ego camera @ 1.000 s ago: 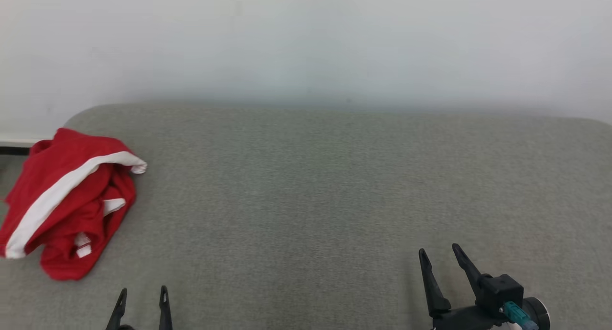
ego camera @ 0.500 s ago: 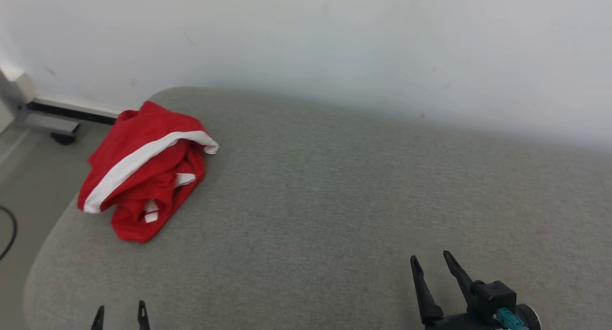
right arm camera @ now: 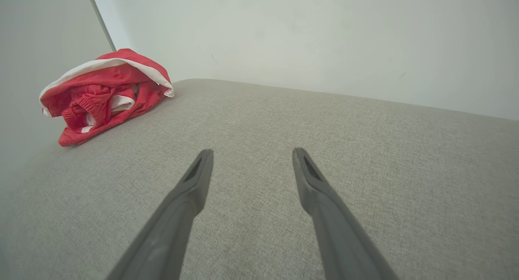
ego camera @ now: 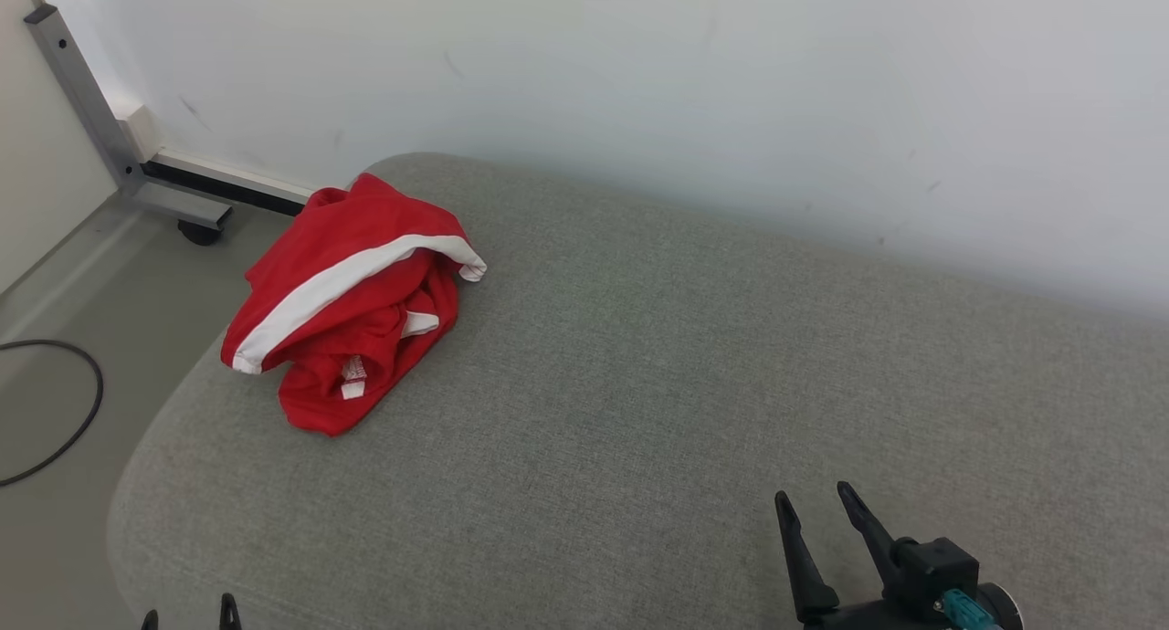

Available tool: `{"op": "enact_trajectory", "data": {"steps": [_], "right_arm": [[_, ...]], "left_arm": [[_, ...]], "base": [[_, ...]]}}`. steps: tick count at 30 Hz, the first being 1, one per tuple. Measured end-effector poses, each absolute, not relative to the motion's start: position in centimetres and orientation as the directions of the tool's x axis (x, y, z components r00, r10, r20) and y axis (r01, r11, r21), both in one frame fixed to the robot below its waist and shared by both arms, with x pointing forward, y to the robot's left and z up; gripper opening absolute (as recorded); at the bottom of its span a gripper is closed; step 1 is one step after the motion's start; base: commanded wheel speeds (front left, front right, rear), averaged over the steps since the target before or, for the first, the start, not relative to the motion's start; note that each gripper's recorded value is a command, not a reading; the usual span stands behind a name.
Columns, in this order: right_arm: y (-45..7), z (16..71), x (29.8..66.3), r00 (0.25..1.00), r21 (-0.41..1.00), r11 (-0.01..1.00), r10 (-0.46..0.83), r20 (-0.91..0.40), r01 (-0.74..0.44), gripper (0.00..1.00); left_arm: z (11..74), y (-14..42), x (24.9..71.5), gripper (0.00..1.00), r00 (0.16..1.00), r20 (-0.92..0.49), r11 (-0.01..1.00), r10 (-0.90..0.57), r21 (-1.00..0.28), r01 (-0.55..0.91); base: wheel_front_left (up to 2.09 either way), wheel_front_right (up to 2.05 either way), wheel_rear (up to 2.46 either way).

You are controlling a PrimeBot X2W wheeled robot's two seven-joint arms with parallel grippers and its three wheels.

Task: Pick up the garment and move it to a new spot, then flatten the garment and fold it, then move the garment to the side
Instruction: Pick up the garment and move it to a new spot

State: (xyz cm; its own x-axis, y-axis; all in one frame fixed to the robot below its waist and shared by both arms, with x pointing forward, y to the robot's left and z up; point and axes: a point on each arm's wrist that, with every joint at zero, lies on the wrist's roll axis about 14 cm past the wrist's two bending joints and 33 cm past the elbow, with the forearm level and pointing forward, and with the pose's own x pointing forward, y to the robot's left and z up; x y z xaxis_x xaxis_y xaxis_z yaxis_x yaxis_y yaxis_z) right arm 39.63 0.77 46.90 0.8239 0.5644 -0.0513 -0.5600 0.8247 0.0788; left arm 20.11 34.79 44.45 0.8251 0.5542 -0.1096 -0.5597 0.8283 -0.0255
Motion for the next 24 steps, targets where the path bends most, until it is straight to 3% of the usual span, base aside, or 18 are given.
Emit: {"op": "enact_trajectory", "data": {"steps": [11, 24], "right_arm": [[-1.7, 45.4, 40.0, 0.851, 0.083, 0.855, 0.518, -0.089, -0.512, 1.00], [-4.7, 43.0, 42.5, 0.865, 0.053, 0.877, 0.481, -0.141, -0.478, 1.00]], "left_arm": [[45.8, 36.2, 22.7, 1.00, 0.845, -0.074, 0.837, 0.529, -0.114, -0.535], [50.5, 40.0, 31.2, 1.00, 0.913, -0.023, 0.913, 0.408, 0.046, -0.406]], "base": [[0.00, 0.00, 0.00], [0.00, 0.00, 0.00]]}}
